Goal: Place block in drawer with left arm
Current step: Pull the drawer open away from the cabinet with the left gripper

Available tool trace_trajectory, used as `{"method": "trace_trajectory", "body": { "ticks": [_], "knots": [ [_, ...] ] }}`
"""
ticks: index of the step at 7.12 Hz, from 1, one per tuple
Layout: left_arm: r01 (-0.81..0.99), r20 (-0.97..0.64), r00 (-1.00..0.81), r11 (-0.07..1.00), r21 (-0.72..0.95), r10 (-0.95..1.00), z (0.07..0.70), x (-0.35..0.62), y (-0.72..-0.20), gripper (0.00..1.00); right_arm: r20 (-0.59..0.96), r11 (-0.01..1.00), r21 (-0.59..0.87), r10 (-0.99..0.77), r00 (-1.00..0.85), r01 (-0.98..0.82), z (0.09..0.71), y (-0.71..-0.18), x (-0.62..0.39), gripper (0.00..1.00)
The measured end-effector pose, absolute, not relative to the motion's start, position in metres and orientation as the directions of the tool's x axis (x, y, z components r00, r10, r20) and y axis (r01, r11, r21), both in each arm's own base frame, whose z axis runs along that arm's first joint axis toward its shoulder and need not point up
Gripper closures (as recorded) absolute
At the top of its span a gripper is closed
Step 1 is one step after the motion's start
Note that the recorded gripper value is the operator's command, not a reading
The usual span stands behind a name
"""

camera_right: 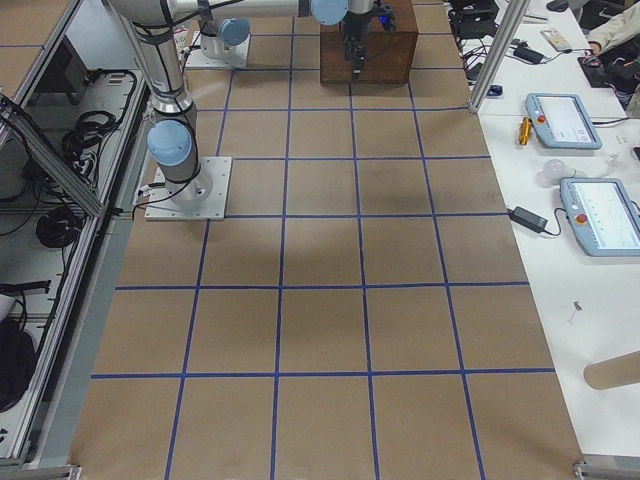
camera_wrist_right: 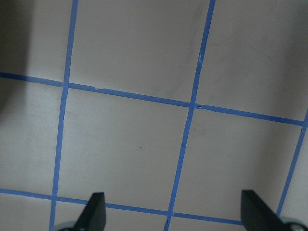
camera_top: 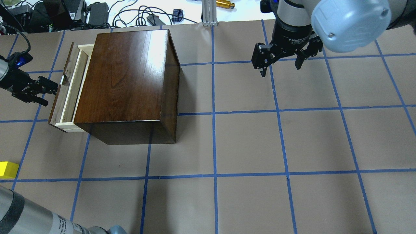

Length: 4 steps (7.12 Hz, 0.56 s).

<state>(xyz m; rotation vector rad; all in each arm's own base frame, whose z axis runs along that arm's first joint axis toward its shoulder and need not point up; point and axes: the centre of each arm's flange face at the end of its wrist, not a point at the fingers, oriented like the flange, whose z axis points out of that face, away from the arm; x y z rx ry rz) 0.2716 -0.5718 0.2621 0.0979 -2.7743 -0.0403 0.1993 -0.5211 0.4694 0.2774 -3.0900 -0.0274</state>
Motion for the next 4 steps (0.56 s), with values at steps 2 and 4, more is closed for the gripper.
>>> {"method": "trace_trajectory", "body": {
  "ticks": [2, 4],
  "knots": [
    [-0.078, 0.352, -0.932, 0.996, 0.033, -0.085, 0.265, 0.287, -0.565, 0.0, 0.037, 0.984, 0.021, -0.178, -0.983, -0.178, 0.469, -0.521, 0.199, 0.0],
    [-0.077, 0.347, -0.935, 0.997, 0.018, -0.079, 0.27, 0.3, -0.558, 0.0, 0.037, 0.984, 0.021, -0.178, -0.983, -0.178, 0.469, -0.521, 0.199, 0.0]
  ]
}}
